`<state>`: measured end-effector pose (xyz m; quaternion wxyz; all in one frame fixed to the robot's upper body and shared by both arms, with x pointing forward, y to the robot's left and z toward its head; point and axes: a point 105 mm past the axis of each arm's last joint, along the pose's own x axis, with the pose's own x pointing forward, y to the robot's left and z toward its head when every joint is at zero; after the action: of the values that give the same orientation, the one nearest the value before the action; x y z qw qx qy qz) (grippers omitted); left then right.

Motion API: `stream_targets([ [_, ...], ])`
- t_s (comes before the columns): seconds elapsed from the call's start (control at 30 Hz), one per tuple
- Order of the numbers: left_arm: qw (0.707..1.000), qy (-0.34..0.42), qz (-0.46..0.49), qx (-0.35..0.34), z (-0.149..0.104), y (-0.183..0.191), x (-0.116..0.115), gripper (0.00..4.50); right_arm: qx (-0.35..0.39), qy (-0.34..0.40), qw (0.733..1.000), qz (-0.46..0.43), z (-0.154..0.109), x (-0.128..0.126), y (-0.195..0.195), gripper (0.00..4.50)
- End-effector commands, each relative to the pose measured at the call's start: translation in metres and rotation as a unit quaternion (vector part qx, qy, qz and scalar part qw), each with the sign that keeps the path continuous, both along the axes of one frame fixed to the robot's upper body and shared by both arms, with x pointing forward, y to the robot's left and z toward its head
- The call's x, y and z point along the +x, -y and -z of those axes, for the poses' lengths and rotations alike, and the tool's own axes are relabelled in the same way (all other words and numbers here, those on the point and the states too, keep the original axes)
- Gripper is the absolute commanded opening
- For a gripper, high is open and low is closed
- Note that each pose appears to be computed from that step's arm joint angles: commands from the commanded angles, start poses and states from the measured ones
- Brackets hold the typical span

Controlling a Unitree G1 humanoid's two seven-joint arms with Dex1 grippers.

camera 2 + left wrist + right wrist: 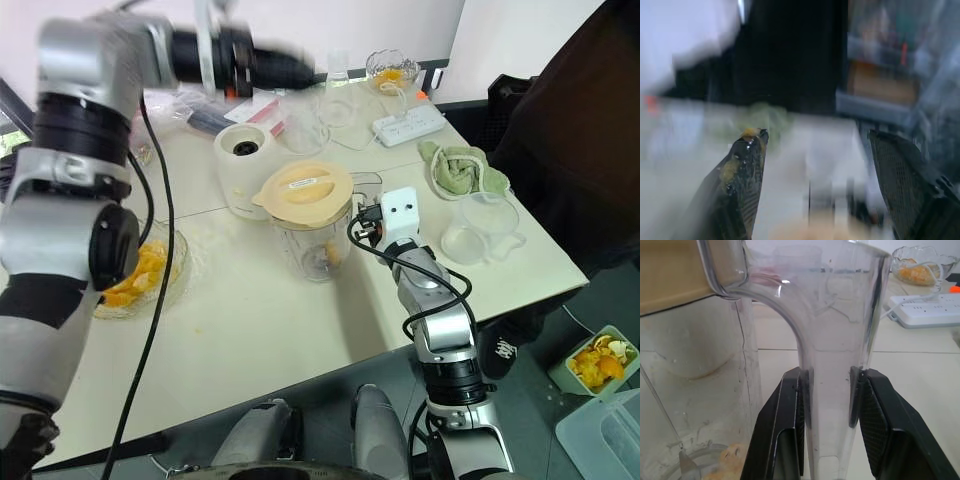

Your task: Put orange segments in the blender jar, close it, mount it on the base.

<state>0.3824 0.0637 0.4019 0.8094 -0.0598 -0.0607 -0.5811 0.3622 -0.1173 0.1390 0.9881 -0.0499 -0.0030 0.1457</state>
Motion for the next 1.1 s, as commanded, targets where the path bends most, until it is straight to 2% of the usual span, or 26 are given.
stream_targets([
  [0.03, 0.998, 0.018, -0.034, -0.056, 0.003, -0.037, 0.0, 3.26, 0.001, 0.021, 1.0, -0.012, -0.011, 0.0, -0.005, 0.93],
  [0.1, 0.998, 0.042, -0.046, -0.008, 0.033, -0.053, -0.006, 3.26, 0.006, 0.03, 0.999, -0.008, -0.016, 0.001, -0.002, 0.93],
  [0.2, 0.996, 0.027, -0.032, 0.084, 0.1, -0.076, -0.031, 3.26, 0.016, 0.055, 0.998, 0.003, -0.033, 0.003, 0.003, 0.93],
  [0.23, 0.994, 0.023, -0.025, 0.103, 0.113, -0.078, -0.039, 3.26, 0.017, 0.059, 0.998, 0.004, -0.036, 0.003, 0.005, 0.93],
  [0.27, 0.992, 0.012, -0.021, 0.125, 0.129, -0.081, -0.046, 3.26, 0.021, 0.063, 0.998, 0.004, -0.04, 0.003, 0.008, 0.93],
  [0.33, 0.98, -0.038, -0.031, 0.195, 0.184, -0.103, -0.071, 3.26, 0.028, 0.084, 0.996, 0.006, -0.063, 0.006, 0.009, 0.93],
  [0.4, 0.972, -0.057, -0.028, 0.228, 0.209, -0.108, -0.089, 3.26, 0.033, 0.093, 0.995, 0.007, -0.077, 0.007, 0.014, 0.93],
  [0.5, 0.969, -0.085, -0.023, 0.232, 0.23, -0.111, -0.109, 3.26, 0.031, 0.115, 0.993, 0.008, -0.099, 0.011, 0.018, 0.93],
  [0.6, 0.965, -0.09, -0.027, 0.247, 0.249, -0.105, -0.118, 3.26, 0.033, 0.132, 0.991, 0.009, -0.12, 0.015, 0.023, 0.93],
  [0.77, 0.963, -0.097, -0.019, 0.252, 0.27, -0.09, -0.136, 3.26, 0.039, 0.176, 0.984, 0.004, -0.175, 0.026, 0.017, 0.93],
  [0.83, 0.963, -0.099, -0.021, 0.251, 0.276, -0.084, -0.139, 3.26, 0.033, 0.185, 0.982, 0.004, -0.191, 0.031, 0.017, 0.93],
  [0.97, 0.961, -0.104, -0.043, 0.252, 0.29, -0.084, -0.138, 3.26, 0.021, 0.197, 0.98, 0.01, -0.242, 0.05, -0.004, 0.93],
  [1.1, 0.963, -0.096, -0.062, 0.245, 0.295, -0.077, -0.134, 3.26, 0.034, 0.211, 0.977, -0.001, -0.274, 0.066, -0.025, 0.93],
])
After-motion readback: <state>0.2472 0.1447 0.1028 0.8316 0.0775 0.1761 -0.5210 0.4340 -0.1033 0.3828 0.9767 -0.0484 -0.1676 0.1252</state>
